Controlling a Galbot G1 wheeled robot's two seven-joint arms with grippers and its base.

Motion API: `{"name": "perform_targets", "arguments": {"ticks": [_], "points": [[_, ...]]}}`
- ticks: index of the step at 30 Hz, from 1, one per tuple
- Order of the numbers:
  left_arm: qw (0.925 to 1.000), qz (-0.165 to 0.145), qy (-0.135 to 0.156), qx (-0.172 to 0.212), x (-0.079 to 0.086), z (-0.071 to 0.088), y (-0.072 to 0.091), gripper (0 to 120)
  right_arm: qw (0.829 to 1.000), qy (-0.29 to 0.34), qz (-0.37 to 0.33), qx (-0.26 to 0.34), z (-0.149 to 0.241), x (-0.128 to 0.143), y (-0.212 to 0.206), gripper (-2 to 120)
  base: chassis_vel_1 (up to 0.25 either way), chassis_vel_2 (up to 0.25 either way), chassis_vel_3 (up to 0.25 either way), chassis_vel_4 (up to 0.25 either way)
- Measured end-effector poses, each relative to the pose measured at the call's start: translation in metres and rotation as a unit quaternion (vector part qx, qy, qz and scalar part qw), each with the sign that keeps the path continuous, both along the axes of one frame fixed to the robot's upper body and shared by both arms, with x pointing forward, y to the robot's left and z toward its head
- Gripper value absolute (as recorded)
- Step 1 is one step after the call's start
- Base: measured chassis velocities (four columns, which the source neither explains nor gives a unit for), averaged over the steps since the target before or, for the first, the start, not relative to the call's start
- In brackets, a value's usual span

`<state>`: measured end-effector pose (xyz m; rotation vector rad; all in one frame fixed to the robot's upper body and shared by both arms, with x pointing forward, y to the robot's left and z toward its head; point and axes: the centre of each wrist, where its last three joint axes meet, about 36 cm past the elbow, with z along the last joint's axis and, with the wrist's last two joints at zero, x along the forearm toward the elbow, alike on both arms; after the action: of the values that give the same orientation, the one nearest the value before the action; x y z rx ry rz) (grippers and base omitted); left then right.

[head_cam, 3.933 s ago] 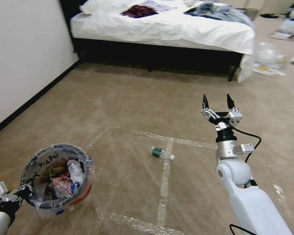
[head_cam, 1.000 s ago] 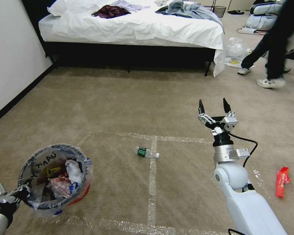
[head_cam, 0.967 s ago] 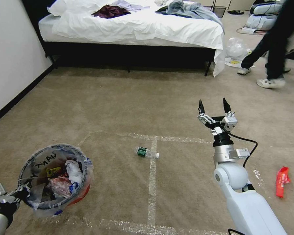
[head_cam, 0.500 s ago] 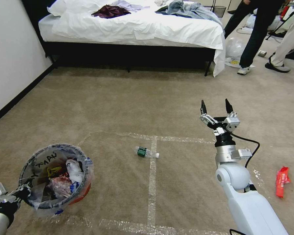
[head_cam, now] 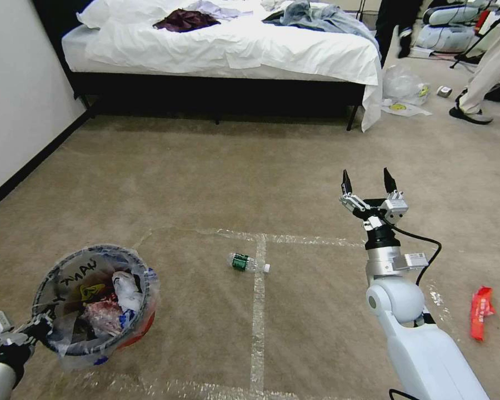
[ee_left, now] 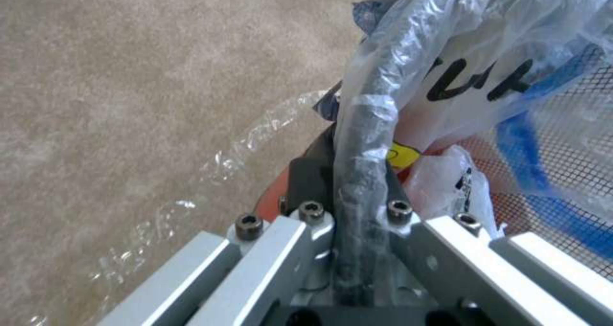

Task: Pick up the trash bin and place the garbage on the floor into it.

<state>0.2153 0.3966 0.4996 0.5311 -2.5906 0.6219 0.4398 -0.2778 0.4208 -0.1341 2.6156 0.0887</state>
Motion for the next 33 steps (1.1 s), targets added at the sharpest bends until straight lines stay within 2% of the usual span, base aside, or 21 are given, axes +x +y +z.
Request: {"name": "perform_targets", "arguments": {"ticks": [19,33], "points": [[1.0000,0.000,-0.001,0.000,-0.0016,-0.0011,-0.0004,0,1.000,0.000,0.001,-0.002,-0.0018,-0.0011,0.0020,100,-0.061,0.060,0.062,-0.062],[1.0000,-0.001,-0.004,0.000,-0.0005,-0.0012,-0.0007,0,1.000,-0.004,0.004,-0.004,-0.0015,-0.0015,0.0011,100,0.000,0.000,0.000,0.000]]}}
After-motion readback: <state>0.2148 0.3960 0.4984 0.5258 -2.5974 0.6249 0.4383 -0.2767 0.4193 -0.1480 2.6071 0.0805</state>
